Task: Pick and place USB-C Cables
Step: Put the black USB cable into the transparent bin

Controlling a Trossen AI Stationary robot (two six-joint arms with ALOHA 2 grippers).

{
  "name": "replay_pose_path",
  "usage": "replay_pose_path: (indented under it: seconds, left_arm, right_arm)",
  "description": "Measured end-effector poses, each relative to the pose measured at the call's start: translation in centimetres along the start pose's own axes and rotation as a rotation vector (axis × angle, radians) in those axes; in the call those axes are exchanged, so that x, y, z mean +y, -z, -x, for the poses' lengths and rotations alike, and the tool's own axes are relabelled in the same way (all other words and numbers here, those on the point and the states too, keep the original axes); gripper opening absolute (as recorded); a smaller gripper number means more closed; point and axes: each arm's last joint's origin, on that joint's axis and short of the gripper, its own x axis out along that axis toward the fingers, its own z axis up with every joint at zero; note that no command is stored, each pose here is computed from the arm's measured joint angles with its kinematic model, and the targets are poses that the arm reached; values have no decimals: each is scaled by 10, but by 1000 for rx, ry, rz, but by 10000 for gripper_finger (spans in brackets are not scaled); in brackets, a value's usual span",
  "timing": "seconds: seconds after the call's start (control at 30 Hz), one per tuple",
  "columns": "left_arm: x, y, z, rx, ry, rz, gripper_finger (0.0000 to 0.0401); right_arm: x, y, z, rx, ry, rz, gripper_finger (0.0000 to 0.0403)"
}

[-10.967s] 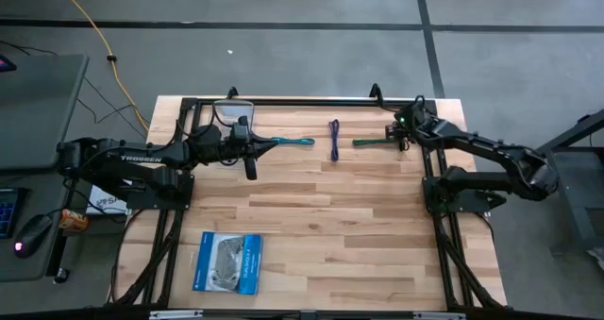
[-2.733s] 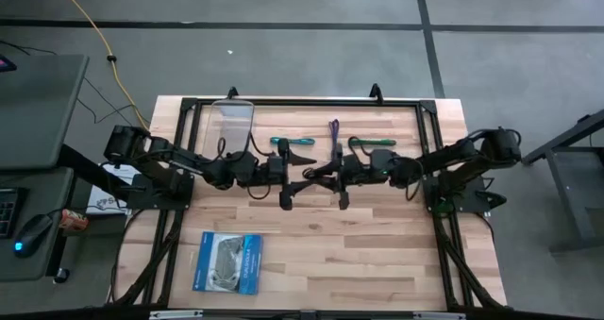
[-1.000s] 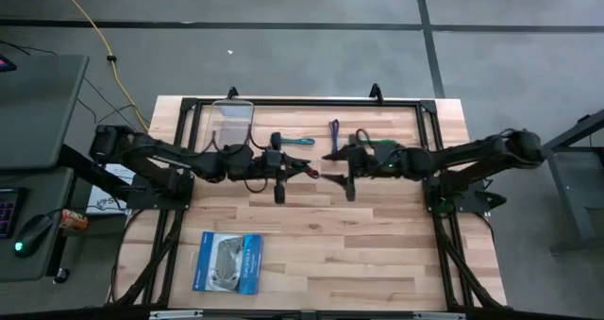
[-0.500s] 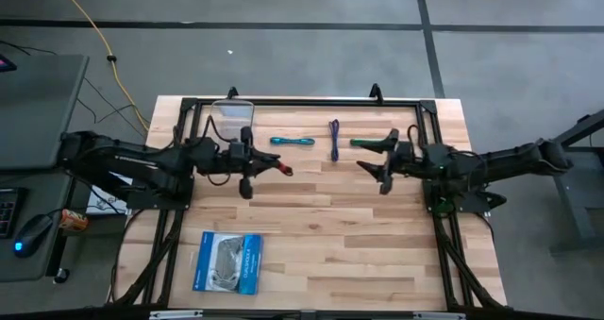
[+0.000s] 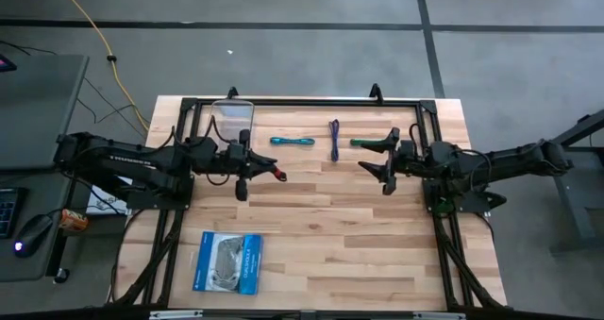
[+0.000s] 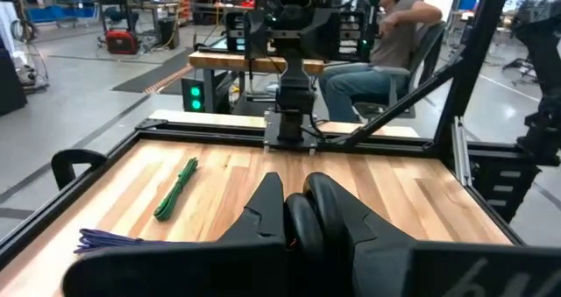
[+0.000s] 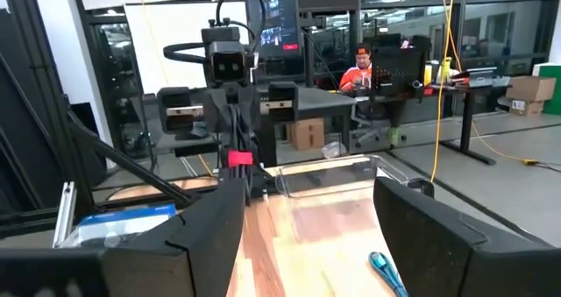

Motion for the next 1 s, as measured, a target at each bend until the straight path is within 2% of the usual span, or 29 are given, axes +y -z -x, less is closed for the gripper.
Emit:
replay_pose_path:
  seconds: [0.17,0.27,0.37,0.53,0.67,0.83,1.0]
  left_arm:
    - [2,-1,0,-12,-88,35,6]
    - [9,0,1,22,-276,71,6]
    - [22,-10,3,125,-492,69,6]
    - [57,-40,16,327,-820,132,6]
    - [89,-56,27,498,-1007,213,7]
    - [117,-51,30,702,-1118,267,7]
    - [127,-44,26,753,-1133,281,7]
  right_arm:
    - [0,1,0,3,0,1,245]
    - [0,1,-1,3,1,1,245]
    - [0,1,-1,3,4,1,245]
    - [0,1,-1,3,7,1,245]
    - [0,1,-1,3,7,1,245]
    - [0,1,-1,3,6,-4,245]
    - [0,1,-1,3,6,-6,245]
